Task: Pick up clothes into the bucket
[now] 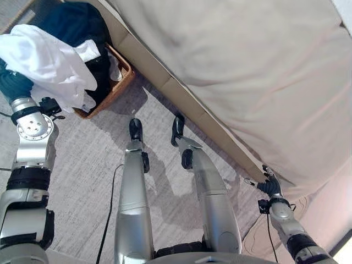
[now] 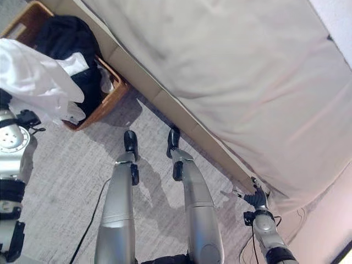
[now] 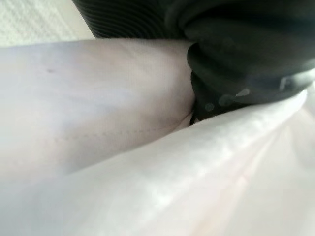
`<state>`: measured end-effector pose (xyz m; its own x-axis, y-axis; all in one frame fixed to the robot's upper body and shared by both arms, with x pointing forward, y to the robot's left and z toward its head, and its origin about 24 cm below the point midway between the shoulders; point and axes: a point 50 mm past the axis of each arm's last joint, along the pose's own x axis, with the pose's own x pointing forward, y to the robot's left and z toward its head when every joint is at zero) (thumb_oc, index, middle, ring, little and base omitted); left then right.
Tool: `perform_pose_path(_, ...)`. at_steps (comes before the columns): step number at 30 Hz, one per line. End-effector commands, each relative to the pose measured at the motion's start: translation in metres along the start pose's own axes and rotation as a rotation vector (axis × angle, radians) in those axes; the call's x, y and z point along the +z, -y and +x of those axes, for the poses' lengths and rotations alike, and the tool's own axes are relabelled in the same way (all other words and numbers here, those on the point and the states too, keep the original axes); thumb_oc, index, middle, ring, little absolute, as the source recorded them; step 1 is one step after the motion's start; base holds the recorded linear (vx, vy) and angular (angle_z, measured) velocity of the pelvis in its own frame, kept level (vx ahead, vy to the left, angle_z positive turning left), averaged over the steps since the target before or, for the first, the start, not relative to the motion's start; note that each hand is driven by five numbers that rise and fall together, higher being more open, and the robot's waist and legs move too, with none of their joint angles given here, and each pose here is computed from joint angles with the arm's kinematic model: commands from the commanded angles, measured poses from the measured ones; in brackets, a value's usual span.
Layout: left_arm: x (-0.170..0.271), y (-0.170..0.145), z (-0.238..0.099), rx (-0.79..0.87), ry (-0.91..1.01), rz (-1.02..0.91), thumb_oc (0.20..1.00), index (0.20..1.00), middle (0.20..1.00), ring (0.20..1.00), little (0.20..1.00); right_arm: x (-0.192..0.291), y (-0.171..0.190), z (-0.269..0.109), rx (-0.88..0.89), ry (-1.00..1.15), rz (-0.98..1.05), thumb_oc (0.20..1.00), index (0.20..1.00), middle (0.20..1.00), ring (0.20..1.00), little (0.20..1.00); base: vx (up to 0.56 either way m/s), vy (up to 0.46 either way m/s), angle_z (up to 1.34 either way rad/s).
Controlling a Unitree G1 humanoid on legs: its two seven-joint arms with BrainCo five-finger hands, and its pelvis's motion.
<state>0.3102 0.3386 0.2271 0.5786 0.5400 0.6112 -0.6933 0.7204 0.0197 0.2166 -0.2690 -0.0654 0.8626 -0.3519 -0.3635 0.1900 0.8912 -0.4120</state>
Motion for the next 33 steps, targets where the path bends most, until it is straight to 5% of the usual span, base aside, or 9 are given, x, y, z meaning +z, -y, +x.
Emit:
perform_pose_path(1,0.035,-0.015,0.025,0.076,0.143,-0.018,0.200,0.200,0.200,0.200,0.200,-0.001,0.006,-0.002,-0.028,0.020,-0.005,1.000,1.000,1.000,1.000,1.000,0.04,0.040,-0.03)
perform_pose_path(7,0.043,-0.018,0.040,0.110,0.143,0.010,0.200,0.200,0.200,0.200,0.200,0.002,0.001,-0.003,-0.018,0.034,0.007,1.000,1.000,1.000,1.000,1.000,0.03,0.024,0.00)
perform_pose_path(8,0.041,-0.019,0.043,0.116,0.122,0.019,0.542,0.542,0.542,0.542,0.542,0.002,0.000,-0.002,-0.016,0.033,0.006,1.000,1.000,1.000,1.000,1.000,0.02,0.029,-0.04)
perform_pose_path(9,0.042,-0.019,0.045,0.111,0.122,0.028,1.000,1.000,1.000,1.000,1.000,0.002,0.000,-0.003,-0.014,0.032,0.003,1.000,1.000,1.000,1.000,1.000,0.03,0.037,-0.02)
perform_pose_path(21,0.022,-0.021,0.056,0.099,-0.036,0.145,1.000,1.000,1.000,1.000,1.000,-0.007,-0.011,-0.007,0.023,-0.016,-0.003,1.000,1.000,1.000,1.000,1.000,0.01,0.012,0.00)
perform_pose_path(33,-0.002,-0.026,0.032,0.027,-0.077,0.209,1.000,1.000,1.000,1.000,1.000,-0.010,-0.011,-0.010,0.055,-0.021,-0.028,1.000,1.000,1.000,1.000,1.000,-0.03,-0.019,0.03)
